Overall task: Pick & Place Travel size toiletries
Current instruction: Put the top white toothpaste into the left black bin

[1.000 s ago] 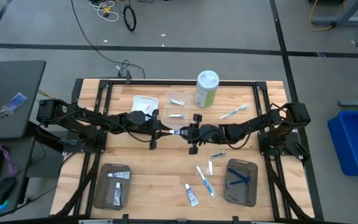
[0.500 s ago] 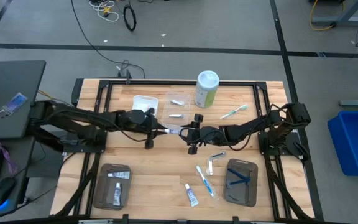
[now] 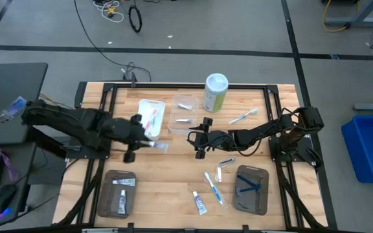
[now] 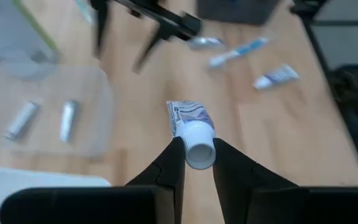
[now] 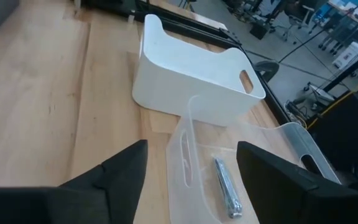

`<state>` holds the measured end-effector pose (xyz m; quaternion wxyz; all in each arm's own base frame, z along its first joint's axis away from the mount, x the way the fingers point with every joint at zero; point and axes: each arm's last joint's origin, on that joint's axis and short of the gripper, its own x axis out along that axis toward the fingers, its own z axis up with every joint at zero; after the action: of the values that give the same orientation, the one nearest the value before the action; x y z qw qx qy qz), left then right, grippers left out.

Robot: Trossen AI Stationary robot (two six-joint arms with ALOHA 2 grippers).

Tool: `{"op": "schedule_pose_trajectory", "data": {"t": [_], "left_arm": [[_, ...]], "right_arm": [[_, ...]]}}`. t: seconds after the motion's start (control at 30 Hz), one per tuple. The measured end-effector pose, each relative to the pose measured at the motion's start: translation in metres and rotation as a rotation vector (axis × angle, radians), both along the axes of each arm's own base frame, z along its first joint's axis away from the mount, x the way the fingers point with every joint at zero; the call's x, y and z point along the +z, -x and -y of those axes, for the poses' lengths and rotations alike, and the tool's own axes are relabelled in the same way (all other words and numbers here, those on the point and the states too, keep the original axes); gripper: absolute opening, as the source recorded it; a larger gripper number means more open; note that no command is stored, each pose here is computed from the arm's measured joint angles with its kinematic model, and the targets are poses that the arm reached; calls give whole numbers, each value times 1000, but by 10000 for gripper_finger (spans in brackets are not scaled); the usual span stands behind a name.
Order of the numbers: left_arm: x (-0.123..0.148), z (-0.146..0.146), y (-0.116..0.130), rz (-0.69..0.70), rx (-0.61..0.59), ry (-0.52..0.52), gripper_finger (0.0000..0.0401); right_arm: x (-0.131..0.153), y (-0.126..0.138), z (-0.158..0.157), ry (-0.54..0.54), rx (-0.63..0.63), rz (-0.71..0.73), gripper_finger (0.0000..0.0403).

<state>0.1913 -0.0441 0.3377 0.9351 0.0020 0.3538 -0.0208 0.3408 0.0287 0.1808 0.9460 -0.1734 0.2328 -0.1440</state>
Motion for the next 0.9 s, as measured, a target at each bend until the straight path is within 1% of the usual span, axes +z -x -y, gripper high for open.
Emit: {"op": "schedule_pose_trajectory", "data": {"t": [0.13, 0.2, 0.27, 0.43, 0.5, 0.63, 0.8, 0.87, 0.9], "left_arm": [[4, 20, 13, -87, -47, 68, 68], [3, 30, 17, -115, -65, 132, 67], [1, 39, 24, -173, -67, 182, 67], [-7, 58, 45, -350, 32, 325, 68], [-10, 66, 50, -414, 58, 359, 67], [-21, 87, 60, -504, 47, 357, 70], [-51, 109, 65, -677, 5, 298, 73], [-65, 116, 67, -752, -15, 277, 73], [-71, 119, 68, -786, -11, 283, 74]], "right_arm": [[1, 0, 0, -1, 0, 9, 266], [1, 0, 0, 13, 7, 3, 268], [1, -1, 1, 31, 12, 0, 270], [1, -1, 5, 35, 3, -2, 266], [1, -1, 6, 36, 0, -2, 262], [1, -1, 7, 36, -2, -2, 253], [1, -1, 7, 34, 2, -6, 244], [1, -1, 6, 15, 11, -2, 241], [0, -1, 5, -2, 19, 0, 239]]}}
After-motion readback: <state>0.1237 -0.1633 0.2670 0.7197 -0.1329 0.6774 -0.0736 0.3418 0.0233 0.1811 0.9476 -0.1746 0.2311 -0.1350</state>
